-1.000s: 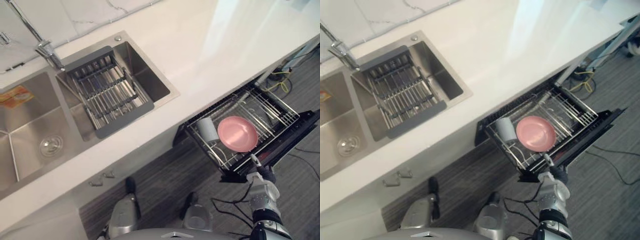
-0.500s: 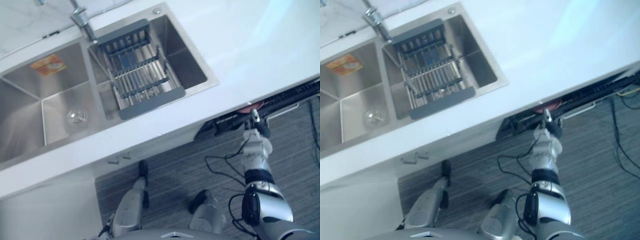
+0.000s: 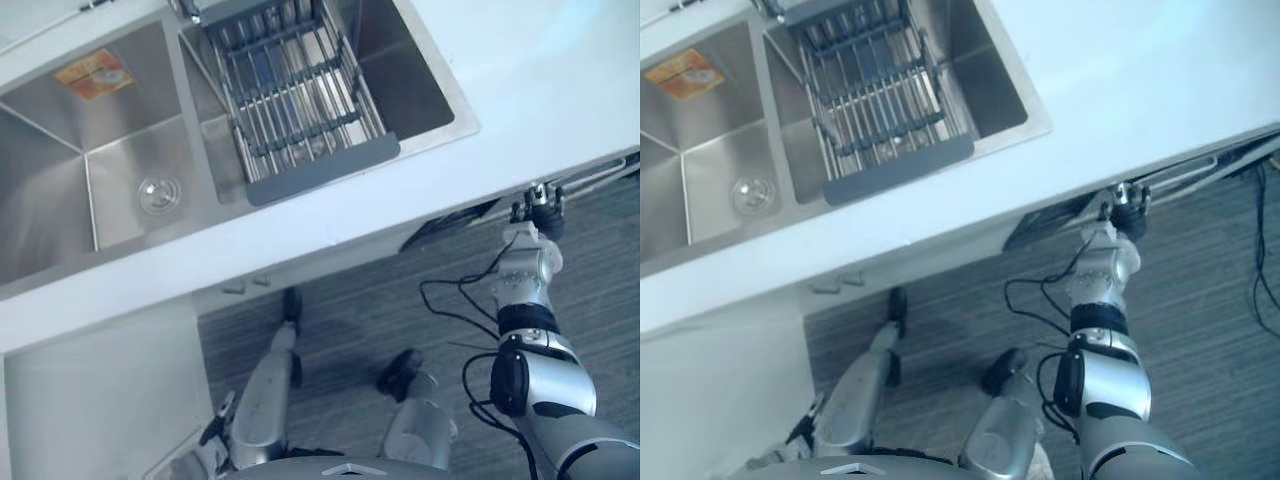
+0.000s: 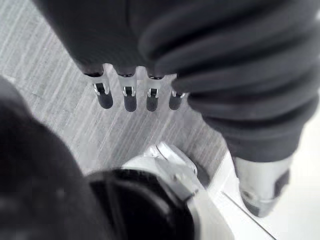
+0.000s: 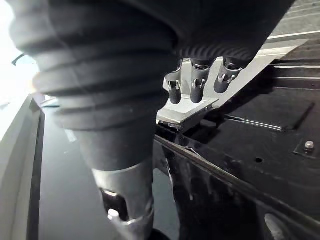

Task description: Walk over to the sink, pick up the cup, carry it to the dishwasher, place the cup inside the dishwasher, then close the dishwasher door

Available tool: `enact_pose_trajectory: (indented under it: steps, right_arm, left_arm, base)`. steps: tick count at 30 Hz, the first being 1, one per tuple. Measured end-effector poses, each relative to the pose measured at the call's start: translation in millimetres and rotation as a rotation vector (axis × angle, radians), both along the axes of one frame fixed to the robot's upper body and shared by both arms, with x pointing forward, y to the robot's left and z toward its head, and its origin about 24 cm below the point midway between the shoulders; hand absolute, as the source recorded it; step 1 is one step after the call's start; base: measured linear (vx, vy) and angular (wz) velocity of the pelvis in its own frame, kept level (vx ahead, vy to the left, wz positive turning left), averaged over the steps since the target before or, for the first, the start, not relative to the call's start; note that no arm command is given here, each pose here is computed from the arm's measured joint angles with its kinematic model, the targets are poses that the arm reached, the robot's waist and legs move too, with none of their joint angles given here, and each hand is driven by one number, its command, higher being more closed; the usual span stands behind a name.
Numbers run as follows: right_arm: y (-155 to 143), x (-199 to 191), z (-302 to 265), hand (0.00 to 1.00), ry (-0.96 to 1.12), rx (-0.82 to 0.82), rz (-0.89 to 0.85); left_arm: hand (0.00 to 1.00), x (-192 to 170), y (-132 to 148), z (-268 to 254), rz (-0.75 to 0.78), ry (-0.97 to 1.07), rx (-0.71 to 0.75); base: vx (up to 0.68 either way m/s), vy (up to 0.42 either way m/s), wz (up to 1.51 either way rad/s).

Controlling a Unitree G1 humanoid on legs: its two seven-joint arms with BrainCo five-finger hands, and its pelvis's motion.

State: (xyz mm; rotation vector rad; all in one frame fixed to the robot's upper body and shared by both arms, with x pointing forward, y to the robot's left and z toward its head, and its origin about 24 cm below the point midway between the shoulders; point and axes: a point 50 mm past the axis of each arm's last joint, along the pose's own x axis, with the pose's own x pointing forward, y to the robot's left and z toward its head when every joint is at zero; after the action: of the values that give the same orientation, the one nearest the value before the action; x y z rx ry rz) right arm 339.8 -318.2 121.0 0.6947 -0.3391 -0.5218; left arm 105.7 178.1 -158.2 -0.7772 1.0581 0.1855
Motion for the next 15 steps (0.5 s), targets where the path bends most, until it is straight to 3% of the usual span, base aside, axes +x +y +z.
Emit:
enact_pose_trajectory:
  steps: [4, 6, 8, 11, 15]
  right_arm:
    - [28.1, -18.3, -48.0, 0.0, 0.168, -0.099, 0.031]
    - [61.6, -41.3, -104.0, 0.0, 0.354, -0.086, 0.086]
    - [75.7, -68.7, -141.6, 0.0, 0.48, -0.053, 0.093]
    - [79.5, -117.7, -187.4, 0.0, 0.659, -0.002, 0.079]
    - [87.3, -178.7, -232.7, 0.0, 0.921, -0.077, 0.191]
  left_arm:
    - [0.0, 25.4, -1.9, 10.3, -0.011, -0.115, -0.013]
    - [0.0, 19.4, 0.9, 8.8, -0.015, -0.081, -0.021]
    - [0.0, 15.0, 1.0, 7.2, -0.003, -0.059, -0.018]
    - [0.0, 2.6, 5.2, 3.2, 0.021, -0.008, -0.012]
    - [0.0, -32.1, 17.8, -5.3, 0.016, 0.12, 0.018]
  base:
    - [0.06, -0.037, 0.03]
    - [0.09, -0.097, -0.07]
    - [0.08, -0.09, -0.2]
    - [0.08, -0.071, -0.4]
    - [0.08, -0.058, -0.5]
